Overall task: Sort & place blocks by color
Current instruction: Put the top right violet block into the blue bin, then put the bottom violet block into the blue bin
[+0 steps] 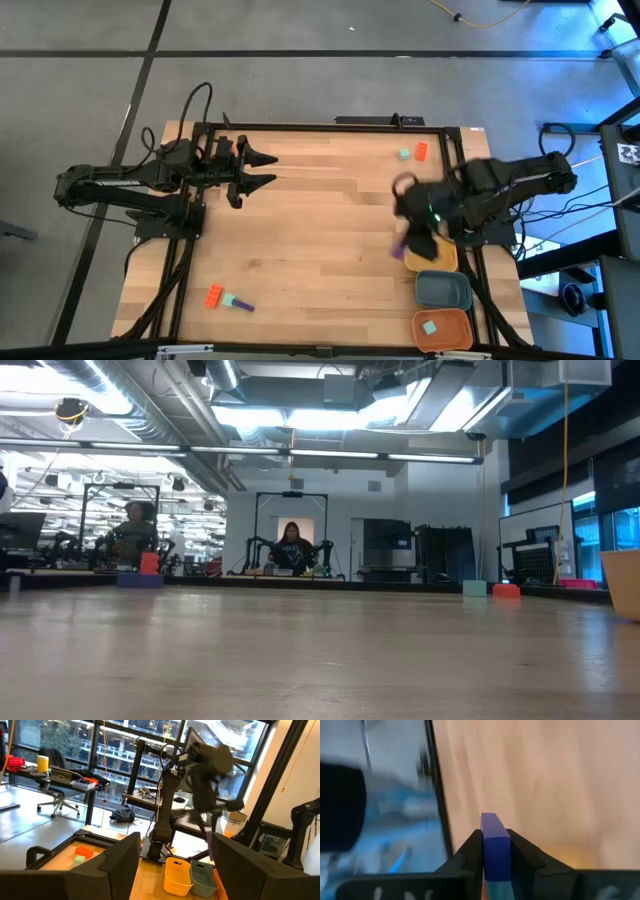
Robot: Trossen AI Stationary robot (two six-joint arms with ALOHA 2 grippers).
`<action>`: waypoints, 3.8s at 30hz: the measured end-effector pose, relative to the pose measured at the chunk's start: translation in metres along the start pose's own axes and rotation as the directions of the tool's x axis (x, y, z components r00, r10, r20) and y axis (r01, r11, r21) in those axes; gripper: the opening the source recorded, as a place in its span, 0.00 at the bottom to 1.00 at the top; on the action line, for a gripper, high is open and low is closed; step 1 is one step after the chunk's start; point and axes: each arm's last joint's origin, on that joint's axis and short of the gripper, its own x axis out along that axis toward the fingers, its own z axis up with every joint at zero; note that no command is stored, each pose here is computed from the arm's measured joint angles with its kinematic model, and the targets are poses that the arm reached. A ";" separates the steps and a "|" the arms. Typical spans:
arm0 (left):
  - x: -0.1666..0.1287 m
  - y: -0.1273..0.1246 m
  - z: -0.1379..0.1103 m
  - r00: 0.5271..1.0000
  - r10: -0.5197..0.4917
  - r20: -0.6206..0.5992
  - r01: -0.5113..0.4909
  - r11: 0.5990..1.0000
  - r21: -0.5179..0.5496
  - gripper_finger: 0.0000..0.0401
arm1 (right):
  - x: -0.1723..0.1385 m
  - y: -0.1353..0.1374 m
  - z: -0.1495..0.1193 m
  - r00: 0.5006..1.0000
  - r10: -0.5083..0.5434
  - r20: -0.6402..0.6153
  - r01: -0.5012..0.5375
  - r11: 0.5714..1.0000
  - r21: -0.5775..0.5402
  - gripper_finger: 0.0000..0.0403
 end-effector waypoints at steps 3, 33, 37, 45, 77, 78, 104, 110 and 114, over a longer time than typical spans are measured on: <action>0.000 0.000 0.000 1.000 0.000 0.000 0.000 1.000 0.000 0.59 | 0.017 0.006 -0.029 0.977 -0.038 -0.209 0.059 0.994 0.095 0.15; 0.000 0.000 0.000 1.000 0.001 0.001 -0.001 1.000 0.001 0.59 | 0.182 -0.012 -0.103 0.575 -0.282 -0.768 0.359 0.930 -0.072 0.15; 0.000 0.000 0.000 1.000 0.001 0.001 -0.001 1.000 0.001 0.59 | 0.193 -0.015 -0.103 0.565 -0.317 -0.762 0.387 0.917 -0.095 0.15; 0.000 0.000 0.000 1.000 -0.002 0.000 0.002 1.000 0.001 0.59 | 0.208 -0.018 -0.103 0.562 -0.312 -0.766 0.374 0.922 -0.101 0.15; 0.000 0.000 0.000 1.000 -0.007 -0.001 0.007 1.000 0.001 0.59 | 0.213 -0.023 -0.107 0.549 -0.287 -0.785 0.365 0.927 -0.084 0.22; 0.000 0.000 0.000 1.000 -0.007 -0.001 0.007 1.000 0.001 0.59 | 0.213 -0.023 -0.107 0.549 -0.285 -0.786 0.364 0.928 -0.082 0.22; 0.000 0.000 0.000 1.000 -0.007 -0.001 0.007 1.000 0.001 0.59 | 0.203 -0.015 -0.103 0.551 -0.284 -0.785 0.211 0.957 -0.198 0.61; 0.000 0.000 0.000 1.000 -0.007 -0.001 0.007 1.000 0.001 0.59 | 0.149 -0.011 -0.097 0.702 -0.276 -0.657 0.138 0.957 -0.255 0.61; 0.000 0.000 0.000 1.000 -0.007 0.000 0.007 1.000 0.000 0.59 | 0.106 -0.009 -0.083 0.874 -0.094 -0.477 0.011 0.984 -0.175 0.61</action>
